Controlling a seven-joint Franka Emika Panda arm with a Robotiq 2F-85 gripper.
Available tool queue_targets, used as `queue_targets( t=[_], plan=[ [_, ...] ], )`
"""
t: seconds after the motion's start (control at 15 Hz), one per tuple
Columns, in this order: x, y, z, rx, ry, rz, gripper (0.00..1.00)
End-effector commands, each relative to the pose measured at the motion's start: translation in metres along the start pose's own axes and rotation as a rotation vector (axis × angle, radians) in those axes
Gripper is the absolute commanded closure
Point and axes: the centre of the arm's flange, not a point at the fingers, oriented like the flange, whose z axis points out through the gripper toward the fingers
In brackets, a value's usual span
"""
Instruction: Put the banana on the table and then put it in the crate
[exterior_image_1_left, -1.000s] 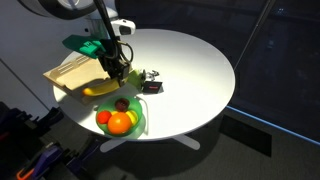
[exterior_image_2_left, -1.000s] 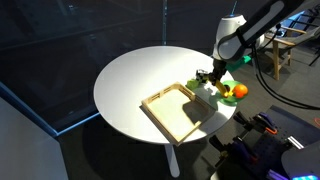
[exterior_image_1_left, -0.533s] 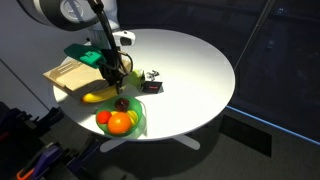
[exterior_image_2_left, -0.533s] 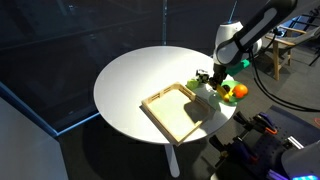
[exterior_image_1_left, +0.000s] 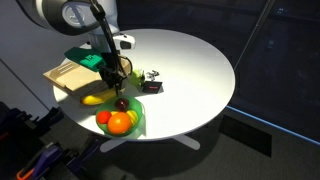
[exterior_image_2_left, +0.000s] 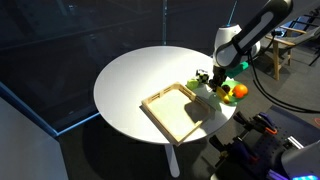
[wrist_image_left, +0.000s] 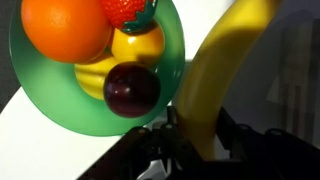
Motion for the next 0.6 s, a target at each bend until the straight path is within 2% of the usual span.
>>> queue_targets(
  t=[0.0,0.53],
  plan=[
    [0.0,-0.007,-0.001,-0.007,0.023,0.001,0.84],
    [0.011,-0.017,0.006,-0.006,0.061,0.001,0.84]
  ],
)
